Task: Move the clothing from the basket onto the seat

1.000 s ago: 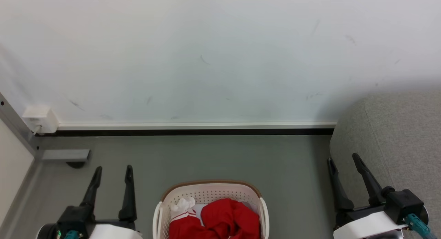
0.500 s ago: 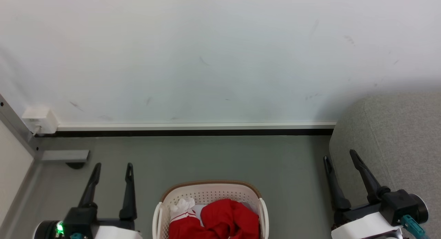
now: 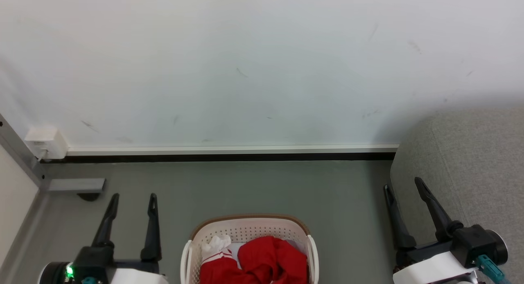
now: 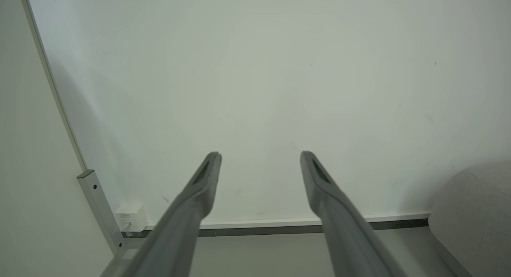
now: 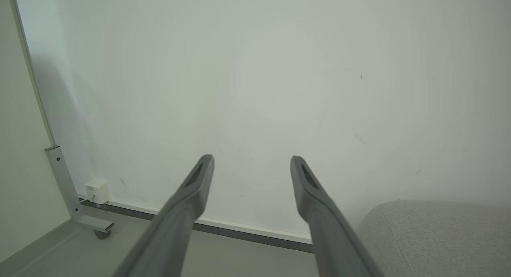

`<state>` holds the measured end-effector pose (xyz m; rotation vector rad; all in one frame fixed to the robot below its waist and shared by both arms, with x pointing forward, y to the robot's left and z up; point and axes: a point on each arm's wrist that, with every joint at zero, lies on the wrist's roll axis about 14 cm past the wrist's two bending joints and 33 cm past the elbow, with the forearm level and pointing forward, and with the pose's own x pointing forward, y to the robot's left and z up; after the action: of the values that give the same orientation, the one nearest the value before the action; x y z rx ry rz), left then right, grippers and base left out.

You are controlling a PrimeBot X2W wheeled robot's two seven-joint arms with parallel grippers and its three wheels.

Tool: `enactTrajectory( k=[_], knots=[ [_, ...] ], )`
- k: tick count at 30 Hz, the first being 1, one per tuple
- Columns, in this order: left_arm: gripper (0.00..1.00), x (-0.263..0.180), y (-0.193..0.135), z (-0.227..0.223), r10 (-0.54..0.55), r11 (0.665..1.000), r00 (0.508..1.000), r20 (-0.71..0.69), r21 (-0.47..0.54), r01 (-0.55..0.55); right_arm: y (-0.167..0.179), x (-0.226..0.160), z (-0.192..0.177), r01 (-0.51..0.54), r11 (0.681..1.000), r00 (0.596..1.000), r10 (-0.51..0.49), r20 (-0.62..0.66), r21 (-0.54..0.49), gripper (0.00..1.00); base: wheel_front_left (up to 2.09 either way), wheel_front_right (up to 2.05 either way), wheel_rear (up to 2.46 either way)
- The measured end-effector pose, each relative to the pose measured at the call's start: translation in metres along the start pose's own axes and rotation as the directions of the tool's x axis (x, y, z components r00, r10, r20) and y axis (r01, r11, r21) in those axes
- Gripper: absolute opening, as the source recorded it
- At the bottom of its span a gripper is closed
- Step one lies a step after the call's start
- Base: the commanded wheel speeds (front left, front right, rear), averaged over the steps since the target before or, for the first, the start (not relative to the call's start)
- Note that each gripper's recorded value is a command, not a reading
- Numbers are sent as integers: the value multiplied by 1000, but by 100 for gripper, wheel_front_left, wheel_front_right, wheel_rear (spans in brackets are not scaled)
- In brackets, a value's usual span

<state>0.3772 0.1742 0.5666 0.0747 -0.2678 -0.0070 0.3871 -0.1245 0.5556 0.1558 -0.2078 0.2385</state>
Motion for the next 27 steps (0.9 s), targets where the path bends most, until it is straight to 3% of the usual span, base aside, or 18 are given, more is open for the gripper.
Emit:
enactTrajectory(
  k=[27],
  knots=[
    [100,9,-1,-12,-10,999,1000,-26,-45,9,-4,6,-7,10,1000,1000,-10,-15,26,100,0,0,0]
  ],
)
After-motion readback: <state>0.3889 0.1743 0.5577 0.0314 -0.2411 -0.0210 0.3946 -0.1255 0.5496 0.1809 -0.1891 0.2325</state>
